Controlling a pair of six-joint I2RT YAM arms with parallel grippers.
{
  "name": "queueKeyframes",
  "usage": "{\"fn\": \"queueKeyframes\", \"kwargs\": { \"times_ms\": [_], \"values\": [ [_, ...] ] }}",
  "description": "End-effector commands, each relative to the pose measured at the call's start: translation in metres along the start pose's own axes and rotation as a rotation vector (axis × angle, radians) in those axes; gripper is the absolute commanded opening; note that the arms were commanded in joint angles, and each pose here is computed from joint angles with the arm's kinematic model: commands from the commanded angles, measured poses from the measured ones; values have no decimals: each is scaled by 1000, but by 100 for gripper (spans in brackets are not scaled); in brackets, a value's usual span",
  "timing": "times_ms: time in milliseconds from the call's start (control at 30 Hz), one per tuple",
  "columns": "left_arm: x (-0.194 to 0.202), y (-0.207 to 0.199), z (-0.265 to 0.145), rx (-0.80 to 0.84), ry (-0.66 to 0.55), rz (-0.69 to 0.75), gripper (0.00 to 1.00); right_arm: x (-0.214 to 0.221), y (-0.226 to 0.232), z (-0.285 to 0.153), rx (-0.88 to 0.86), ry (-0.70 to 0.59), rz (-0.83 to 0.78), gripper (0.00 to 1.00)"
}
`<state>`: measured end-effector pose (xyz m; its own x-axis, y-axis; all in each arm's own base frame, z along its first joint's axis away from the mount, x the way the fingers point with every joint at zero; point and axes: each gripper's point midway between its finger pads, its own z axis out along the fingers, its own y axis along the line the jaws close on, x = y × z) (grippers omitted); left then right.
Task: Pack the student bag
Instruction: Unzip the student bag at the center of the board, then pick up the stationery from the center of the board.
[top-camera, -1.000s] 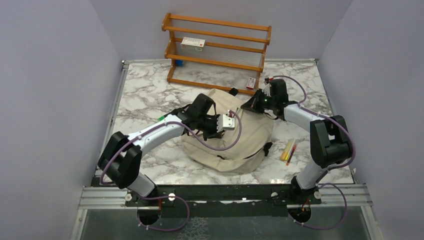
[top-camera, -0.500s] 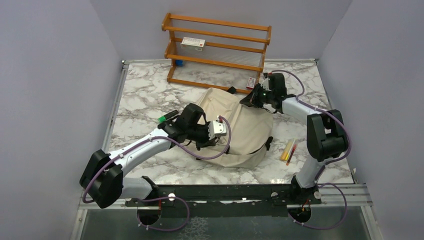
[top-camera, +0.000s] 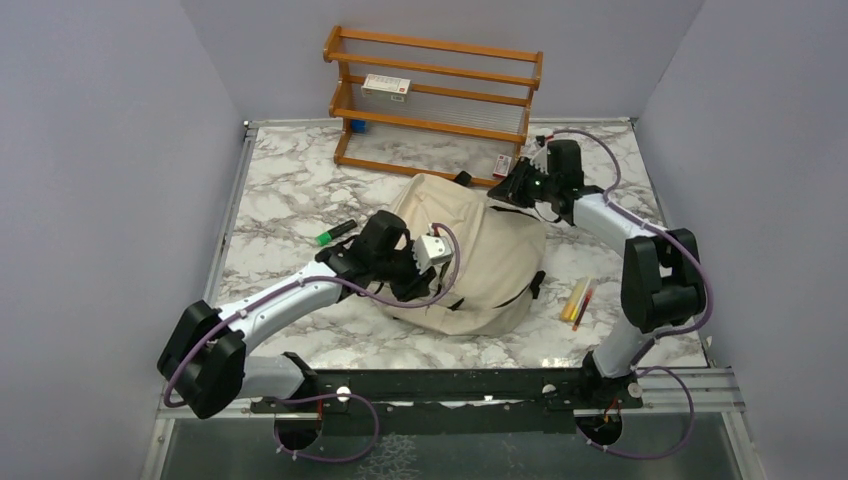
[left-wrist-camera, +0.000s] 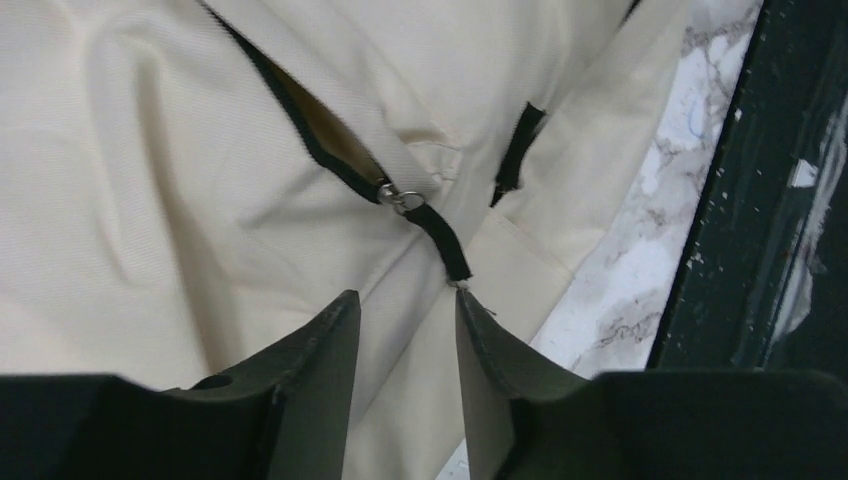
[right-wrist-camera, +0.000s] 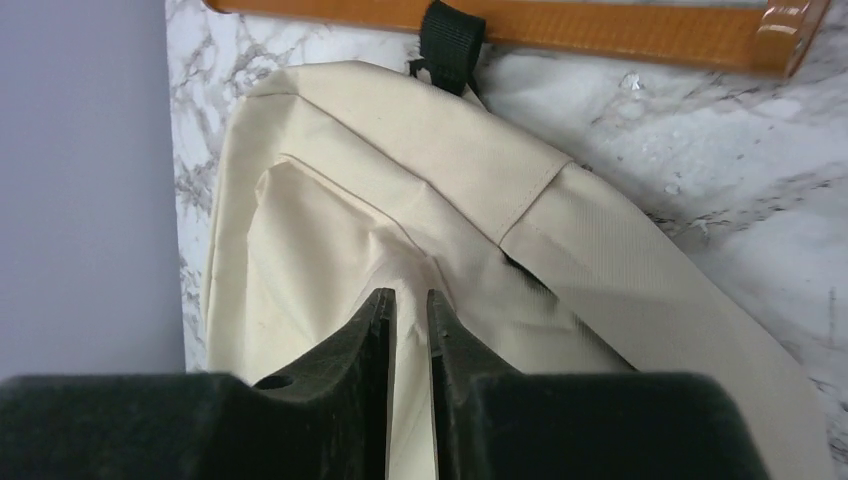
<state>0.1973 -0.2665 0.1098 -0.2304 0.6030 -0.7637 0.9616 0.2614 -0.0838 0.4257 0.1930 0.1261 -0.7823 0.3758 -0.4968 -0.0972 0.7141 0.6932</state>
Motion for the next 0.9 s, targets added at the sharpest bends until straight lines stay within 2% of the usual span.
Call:
{"fn": "queueKeyframes", "kwargs": {
  "times_ms": [0,133,233,367,700,800,867],
  "values": [
    [-42,29,-23,-227,-175,-38,45,-26,12,-37,35,-116,-86,25],
    [-58,66,-62,-513,-306,-162,59,-26,18,-61,60,-161,-109,30],
    [-55,89,-94,-696,-396,-316,71,-21,22,-77,54,-176,-123,31],
    [-35,116,-123,-837,-443,-553,75,-10,26,-94,55,-176,-123,31],
    [51,183,-150,-1022,-228,-902,88,23,33,-123,12,-144,-116,31],
    [70,206,-154,-1078,-137,-907,88,34,31,-127,8,-128,-109,31],
    [77,220,-152,-1074,-91,-849,89,41,28,-129,8,-117,-103,31]
  ]
}}
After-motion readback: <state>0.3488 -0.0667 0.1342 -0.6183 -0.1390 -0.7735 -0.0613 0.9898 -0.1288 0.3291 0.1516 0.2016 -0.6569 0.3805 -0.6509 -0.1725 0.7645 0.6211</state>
